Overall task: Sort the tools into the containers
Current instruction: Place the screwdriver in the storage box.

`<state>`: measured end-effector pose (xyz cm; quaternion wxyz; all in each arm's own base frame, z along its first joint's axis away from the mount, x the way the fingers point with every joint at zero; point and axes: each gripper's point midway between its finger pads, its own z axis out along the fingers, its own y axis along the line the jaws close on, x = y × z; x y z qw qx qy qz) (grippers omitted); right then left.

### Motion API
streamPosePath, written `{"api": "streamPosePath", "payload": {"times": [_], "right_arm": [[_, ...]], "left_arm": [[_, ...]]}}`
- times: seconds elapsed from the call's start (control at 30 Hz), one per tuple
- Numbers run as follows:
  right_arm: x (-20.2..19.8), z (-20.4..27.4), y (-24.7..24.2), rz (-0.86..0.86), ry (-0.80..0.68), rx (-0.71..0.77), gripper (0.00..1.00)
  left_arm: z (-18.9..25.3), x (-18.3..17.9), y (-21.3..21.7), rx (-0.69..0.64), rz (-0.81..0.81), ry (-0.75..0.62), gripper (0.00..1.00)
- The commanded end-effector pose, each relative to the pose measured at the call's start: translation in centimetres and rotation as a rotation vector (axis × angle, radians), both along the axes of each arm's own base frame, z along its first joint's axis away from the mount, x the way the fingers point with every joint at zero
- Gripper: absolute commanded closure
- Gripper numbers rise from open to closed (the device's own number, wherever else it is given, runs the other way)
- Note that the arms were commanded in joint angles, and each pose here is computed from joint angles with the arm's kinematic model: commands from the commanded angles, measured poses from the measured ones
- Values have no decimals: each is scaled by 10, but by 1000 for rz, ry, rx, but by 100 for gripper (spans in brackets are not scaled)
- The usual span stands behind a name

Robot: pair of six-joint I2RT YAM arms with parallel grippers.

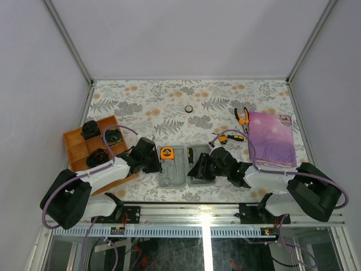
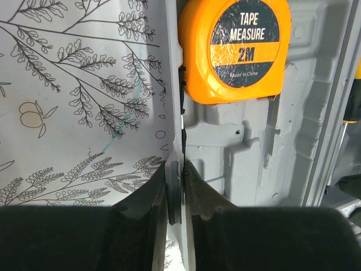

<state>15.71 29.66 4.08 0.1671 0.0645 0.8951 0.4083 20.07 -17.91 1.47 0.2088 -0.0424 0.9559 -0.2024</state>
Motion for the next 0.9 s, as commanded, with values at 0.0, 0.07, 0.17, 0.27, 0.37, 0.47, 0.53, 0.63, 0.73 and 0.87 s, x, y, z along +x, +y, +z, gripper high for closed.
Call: {"api": "streamPosePath", "payload": {"times": [0.0, 0.07, 0.17, 0.27, 0.37, 0.47, 0.53, 0.63, 0.73, 0.87], "right_arm": [[7, 25, -3, 66, -105, -81, 48], [13, 28, -13, 70, -148, -159, 48], [28, 37, -22, 62, -229, -253, 51], [44, 44, -25, 81, -282, -353, 57], [56, 46, -19, 105, -302, -407, 62], [67, 42, -13, 110, -305, -433, 64], [73, 39, -9, 108, -302, -450, 66], [78, 34, -5, 106, -294, -465, 69], [80, 27, -4, 106, -283, -476, 71], [81, 22, -2, 114, -276, -483, 71]], "left_arm": [[1, -4, 0, -5, -11, 2, 88], [2, -4, 0, -4, -12, 1, 88], [2, -3, 0, -6, -12, 1, 88], [2, -3, -1, -7, -11, 2, 88], [1, -4, -1, -8, -9, 4, 88], [2, -3, -2, -12, -8, 4, 88], [2, -3, -2, -13, -7, 4, 88], [2, -3, -2, -15, -8, 3, 88], [2, -3, -2, -13, -7, 5, 88], [1, -3, -2, -13, -11, 8, 88]]}}
